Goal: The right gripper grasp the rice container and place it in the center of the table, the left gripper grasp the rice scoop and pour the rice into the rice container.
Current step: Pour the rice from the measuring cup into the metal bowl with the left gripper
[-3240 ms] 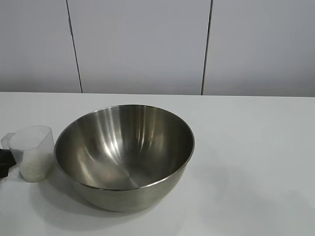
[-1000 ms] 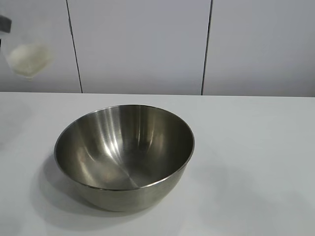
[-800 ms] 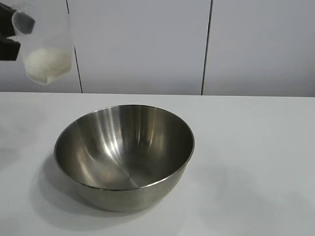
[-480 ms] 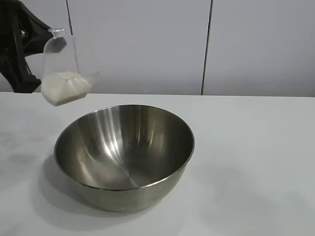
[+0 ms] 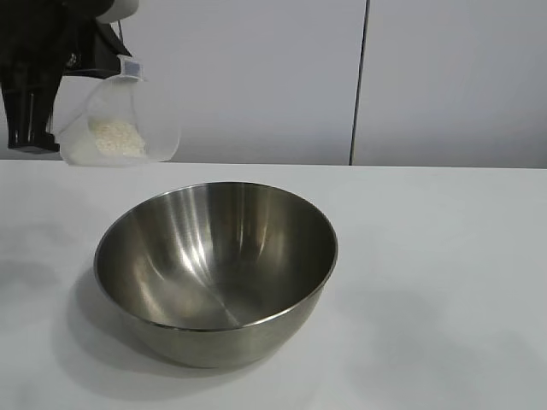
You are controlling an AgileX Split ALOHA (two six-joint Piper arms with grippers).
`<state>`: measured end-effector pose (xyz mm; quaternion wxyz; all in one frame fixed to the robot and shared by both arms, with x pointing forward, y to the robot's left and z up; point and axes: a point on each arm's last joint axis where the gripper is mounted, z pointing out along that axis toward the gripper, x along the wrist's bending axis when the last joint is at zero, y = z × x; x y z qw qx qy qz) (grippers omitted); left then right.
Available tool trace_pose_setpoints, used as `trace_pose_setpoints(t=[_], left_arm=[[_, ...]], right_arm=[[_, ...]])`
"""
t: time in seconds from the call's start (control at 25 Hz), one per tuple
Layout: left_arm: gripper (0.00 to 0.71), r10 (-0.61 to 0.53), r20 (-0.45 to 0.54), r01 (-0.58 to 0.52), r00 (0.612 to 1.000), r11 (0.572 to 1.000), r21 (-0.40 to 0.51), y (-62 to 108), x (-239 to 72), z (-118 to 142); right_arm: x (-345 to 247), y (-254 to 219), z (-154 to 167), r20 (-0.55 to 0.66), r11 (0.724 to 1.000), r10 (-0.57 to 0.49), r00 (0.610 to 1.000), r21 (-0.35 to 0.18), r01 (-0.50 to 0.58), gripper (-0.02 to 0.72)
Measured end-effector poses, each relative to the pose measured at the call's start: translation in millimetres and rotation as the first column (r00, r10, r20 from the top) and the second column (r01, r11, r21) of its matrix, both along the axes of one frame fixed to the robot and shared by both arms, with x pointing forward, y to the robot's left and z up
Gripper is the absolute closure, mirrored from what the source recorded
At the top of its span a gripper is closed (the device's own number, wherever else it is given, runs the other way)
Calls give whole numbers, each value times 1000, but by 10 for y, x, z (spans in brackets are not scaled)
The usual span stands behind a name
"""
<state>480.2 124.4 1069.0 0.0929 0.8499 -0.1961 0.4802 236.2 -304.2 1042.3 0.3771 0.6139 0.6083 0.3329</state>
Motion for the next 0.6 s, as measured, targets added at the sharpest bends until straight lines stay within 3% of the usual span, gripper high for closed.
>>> trace_pose_setpoints(t=[0.24, 0.6], left_arm=[[704, -41, 26, 38, 999, 992, 124, -107, -70, -50], [704, -58, 33, 44, 998, 943, 329, -377, 115, -333]], right_arm=[[-1, 0, -1, -1, 1000, 0, 1000, 0, 0, 209], [0, 0, 0, -1, 1000, 0, 1000, 0, 0, 209]])
